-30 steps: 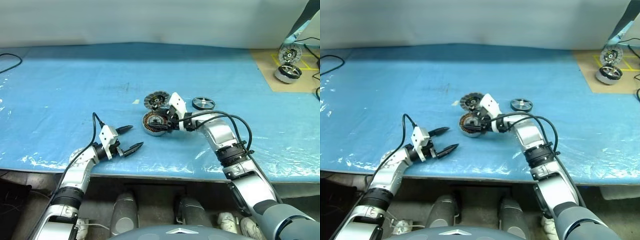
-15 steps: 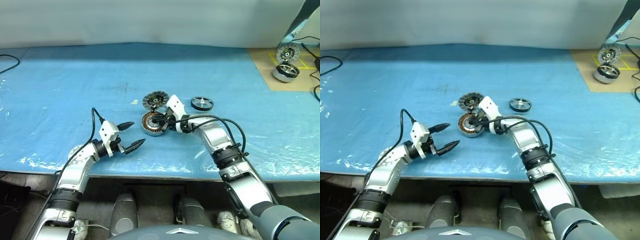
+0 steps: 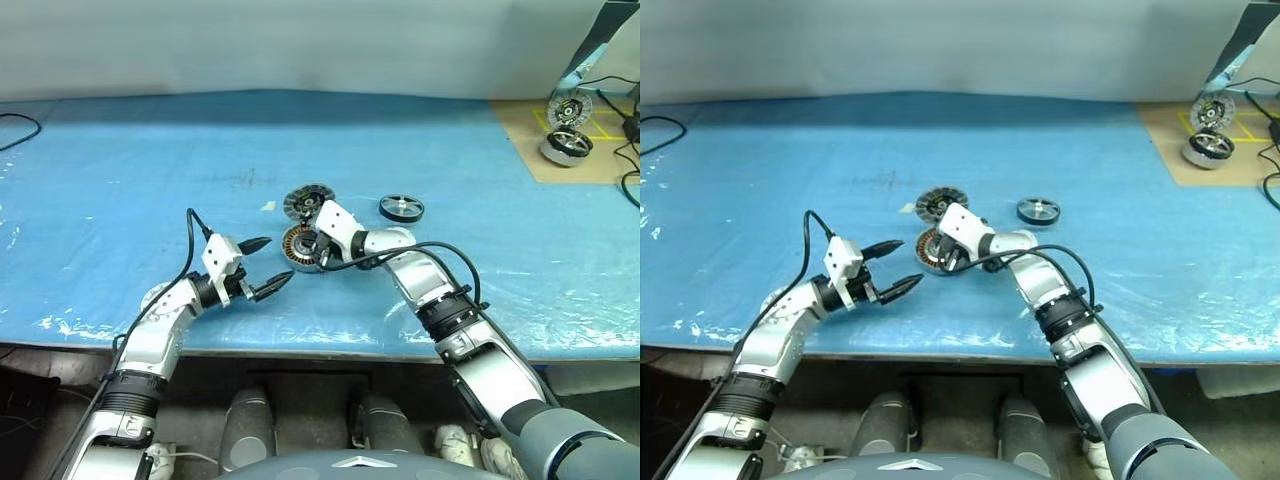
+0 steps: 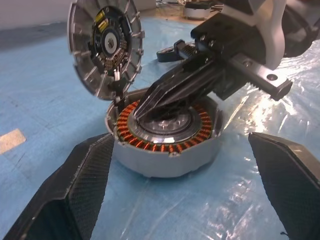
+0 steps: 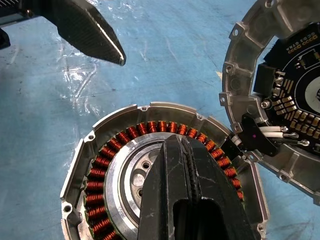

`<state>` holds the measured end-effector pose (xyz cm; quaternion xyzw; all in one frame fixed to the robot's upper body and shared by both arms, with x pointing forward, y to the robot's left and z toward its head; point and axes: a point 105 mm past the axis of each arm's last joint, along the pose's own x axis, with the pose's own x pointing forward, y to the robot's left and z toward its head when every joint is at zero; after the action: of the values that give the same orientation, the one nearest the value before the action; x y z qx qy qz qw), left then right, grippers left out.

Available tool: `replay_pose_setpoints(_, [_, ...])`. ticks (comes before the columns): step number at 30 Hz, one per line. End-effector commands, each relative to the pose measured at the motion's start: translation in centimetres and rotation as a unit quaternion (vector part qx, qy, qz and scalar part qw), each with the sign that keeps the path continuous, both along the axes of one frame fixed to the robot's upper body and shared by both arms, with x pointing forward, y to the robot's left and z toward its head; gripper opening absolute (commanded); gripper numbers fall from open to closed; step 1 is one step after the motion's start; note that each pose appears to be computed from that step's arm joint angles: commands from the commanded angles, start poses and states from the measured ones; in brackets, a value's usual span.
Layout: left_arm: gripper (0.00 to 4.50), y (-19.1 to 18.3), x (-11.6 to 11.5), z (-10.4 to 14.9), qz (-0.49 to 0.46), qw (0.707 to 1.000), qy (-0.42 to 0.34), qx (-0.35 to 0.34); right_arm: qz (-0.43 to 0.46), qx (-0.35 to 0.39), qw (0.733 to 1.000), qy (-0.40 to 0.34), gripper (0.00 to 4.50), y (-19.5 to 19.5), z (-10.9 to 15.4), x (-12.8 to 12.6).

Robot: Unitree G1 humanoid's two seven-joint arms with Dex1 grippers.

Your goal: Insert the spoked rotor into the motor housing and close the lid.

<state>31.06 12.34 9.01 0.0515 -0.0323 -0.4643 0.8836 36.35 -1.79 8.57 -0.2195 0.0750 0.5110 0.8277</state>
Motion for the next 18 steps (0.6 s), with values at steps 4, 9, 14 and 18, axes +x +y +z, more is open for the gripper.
replay_pose_setpoints(4, [4.5,-1.3,0.2,2.5,-0.006,1.0,-0.025,-0.001,-0.001,0.078,0.993,0.092,0.01,-0.6,0.3,-0.8])
replay_pose_setpoints(9, [4.5,-1.6,-0.2,3.0,-0.009,1.0,-0.023,0.002,-0.005,0.064,0.992,0.111,0.01,-0.9,-0.8,-1.0])
replay_pose_setpoints(14, [4.5,-0.9,-0.6,3.2,-0.006,1.0,-0.023,0.001,0.001,0.083,0.989,0.119,0.01,-0.7,-0.5,-1.6])
replay_pose_setpoints(18, [4.5,-0.6,-0.6,3.2,-0.004,1.0,-0.02,-0.001,-0.009,0.136,0.985,0.107,0.01,-1.0,2.6,-0.7])
